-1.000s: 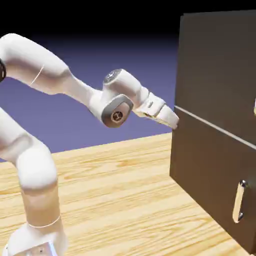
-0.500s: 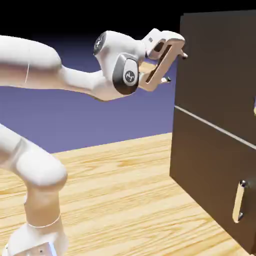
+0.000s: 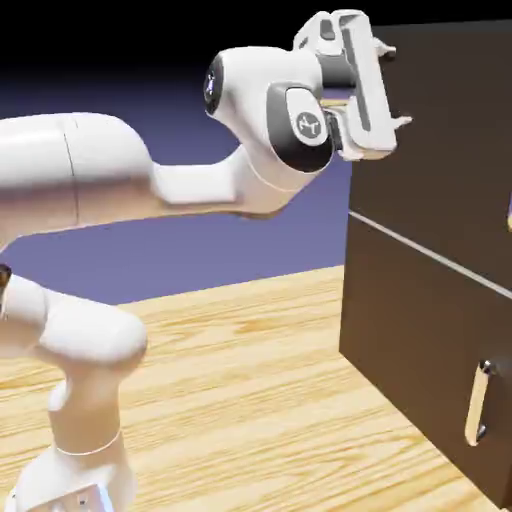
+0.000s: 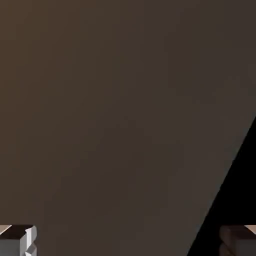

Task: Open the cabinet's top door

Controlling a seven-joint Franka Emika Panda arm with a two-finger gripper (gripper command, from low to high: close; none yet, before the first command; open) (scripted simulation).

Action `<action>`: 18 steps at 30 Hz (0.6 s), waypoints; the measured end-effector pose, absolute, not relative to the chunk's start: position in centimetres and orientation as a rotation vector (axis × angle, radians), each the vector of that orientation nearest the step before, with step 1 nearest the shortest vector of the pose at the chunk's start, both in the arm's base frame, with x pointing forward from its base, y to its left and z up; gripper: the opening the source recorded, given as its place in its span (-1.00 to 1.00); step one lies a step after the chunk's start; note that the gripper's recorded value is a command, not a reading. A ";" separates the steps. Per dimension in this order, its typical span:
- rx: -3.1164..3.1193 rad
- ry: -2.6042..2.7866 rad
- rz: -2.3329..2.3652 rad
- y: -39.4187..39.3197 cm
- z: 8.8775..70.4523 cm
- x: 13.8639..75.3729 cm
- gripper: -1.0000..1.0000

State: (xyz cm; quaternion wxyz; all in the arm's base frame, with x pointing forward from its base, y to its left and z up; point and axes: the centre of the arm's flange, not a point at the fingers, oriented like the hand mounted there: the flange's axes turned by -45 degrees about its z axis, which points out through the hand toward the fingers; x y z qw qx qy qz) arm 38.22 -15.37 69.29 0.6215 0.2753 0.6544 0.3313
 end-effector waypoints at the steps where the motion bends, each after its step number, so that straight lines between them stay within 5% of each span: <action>1: 0.584 1.507 0.714 -16.2 69.0 38.5 0.00; 18: -0.030 1.569 0.031 -25.8 58.5 47.6 0.00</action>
